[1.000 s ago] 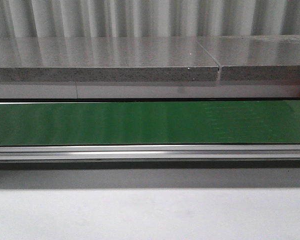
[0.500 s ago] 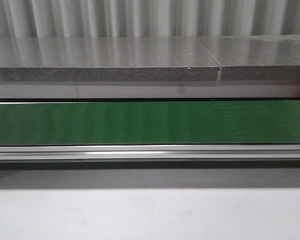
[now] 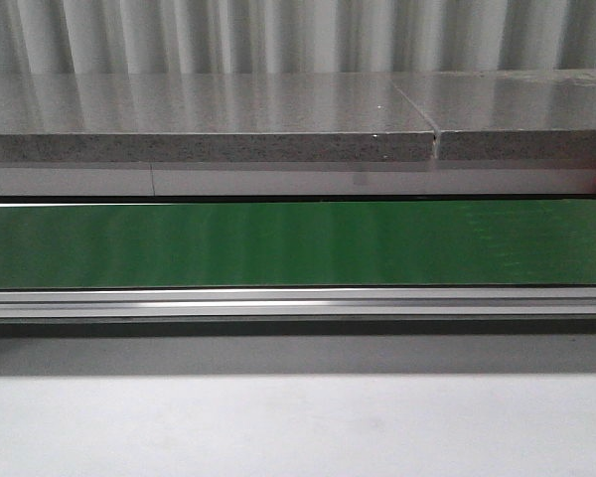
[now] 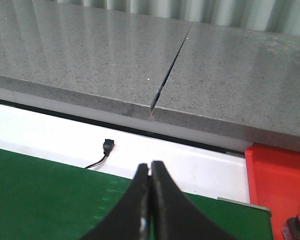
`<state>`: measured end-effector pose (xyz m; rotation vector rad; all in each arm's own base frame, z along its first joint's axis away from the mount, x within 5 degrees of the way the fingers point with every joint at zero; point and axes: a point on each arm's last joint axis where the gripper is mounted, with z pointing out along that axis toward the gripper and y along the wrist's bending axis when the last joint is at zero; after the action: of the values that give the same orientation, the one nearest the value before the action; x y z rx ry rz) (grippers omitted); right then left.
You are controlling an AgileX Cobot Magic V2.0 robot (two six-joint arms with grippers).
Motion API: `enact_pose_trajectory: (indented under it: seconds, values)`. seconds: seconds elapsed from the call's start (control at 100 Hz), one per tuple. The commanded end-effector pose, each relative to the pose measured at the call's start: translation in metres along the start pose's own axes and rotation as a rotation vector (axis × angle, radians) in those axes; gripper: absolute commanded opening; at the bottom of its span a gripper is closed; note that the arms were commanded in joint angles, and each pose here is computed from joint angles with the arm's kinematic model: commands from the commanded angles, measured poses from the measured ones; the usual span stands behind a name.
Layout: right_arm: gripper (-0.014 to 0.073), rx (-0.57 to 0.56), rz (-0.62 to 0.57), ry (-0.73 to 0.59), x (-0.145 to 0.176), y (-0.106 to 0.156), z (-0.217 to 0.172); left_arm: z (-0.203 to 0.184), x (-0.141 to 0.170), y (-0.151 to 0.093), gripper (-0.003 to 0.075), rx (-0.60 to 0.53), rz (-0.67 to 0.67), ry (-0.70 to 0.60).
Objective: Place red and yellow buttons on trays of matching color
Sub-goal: 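Move the left gripper over the button cluster toward a red button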
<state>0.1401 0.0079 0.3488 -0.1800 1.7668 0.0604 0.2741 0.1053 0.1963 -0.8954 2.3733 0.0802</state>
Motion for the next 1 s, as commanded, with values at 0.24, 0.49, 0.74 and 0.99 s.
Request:
enact_pose_trajectory:
  seconds: [0.24, 0.49, 0.74, 0.99]
  values:
    - [-0.0069, 0.039, 0.003, -0.072, -0.013, -0.004, -0.003, -0.001, -0.013, -0.005, 0.0618, 0.041, -0.011, -0.075]
    - [-0.0069, 0.039, 0.003, -0.072, -0.013, -0.004, -0.003, 0.000, -0.012, -0.005, 0.0450, 0.037, -0.013, -0.066]
    - [-0.0069, 0.039, 0.003, -0.072, -0.013, -0.004, -0.003, -0.001, -0.012, -0.005, 0.0123, 0.034, -0.013, -0.063]
    - [-0.0069, 0.039, 0.003, -0.072, -0.013, -0.004, -0.003, -0.036, -0.022, -0.006, -0.0017, 0.069, -0.022, -0.162]
